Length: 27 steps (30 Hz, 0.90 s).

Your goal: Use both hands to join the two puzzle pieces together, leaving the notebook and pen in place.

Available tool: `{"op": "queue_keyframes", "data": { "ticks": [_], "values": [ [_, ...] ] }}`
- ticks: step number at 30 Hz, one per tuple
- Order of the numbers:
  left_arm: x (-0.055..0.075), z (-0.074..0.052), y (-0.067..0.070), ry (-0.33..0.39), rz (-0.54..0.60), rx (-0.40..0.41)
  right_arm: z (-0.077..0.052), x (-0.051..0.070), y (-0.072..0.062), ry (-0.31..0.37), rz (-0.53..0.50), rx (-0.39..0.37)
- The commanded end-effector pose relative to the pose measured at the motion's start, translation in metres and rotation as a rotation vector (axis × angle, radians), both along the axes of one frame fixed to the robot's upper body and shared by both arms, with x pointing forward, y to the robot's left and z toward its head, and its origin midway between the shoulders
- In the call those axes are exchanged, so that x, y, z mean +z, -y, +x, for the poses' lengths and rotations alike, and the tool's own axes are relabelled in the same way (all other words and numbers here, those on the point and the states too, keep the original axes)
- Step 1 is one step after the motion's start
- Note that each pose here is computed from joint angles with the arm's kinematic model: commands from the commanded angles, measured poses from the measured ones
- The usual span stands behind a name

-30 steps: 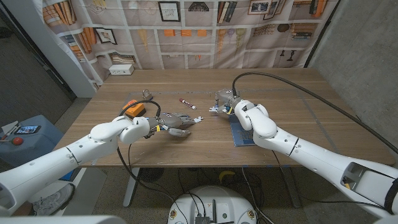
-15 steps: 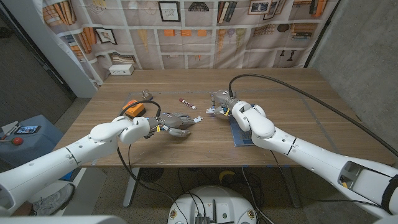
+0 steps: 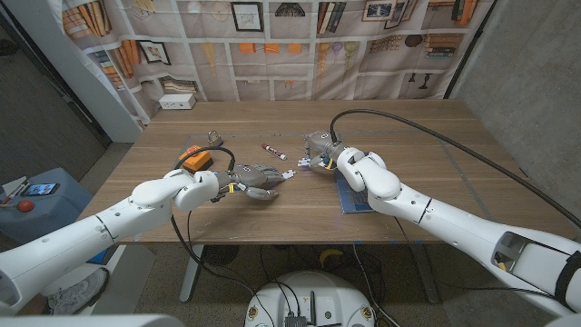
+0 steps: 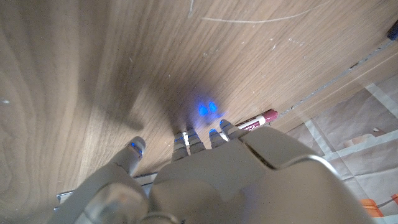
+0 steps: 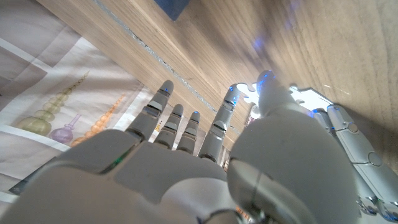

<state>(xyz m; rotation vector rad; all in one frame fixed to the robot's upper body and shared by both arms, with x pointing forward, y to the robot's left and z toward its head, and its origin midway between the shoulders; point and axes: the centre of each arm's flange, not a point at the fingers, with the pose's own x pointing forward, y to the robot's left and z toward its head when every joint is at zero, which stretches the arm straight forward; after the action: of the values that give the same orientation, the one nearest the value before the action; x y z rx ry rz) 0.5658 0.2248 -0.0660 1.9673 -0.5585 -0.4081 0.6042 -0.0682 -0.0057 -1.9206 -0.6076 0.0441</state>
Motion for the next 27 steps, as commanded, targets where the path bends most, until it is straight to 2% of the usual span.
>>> {"op": "queue_keyframes", "data": {
  "ticks": [1, 27],
  "values": [
    [0.0010, 0.0002, 0.0009, 0.005, 0.001, -0.002, 0.0045, -0.0002, -0.0029, 0.003, -0.041, 0.029],
    [0.0023, 0.0011, 0.0011, -0.004, 0.013, 0.004, 0.0105, -0.0055, -0.0124, 0.023, -0.129, 0.056]
  ]
}}
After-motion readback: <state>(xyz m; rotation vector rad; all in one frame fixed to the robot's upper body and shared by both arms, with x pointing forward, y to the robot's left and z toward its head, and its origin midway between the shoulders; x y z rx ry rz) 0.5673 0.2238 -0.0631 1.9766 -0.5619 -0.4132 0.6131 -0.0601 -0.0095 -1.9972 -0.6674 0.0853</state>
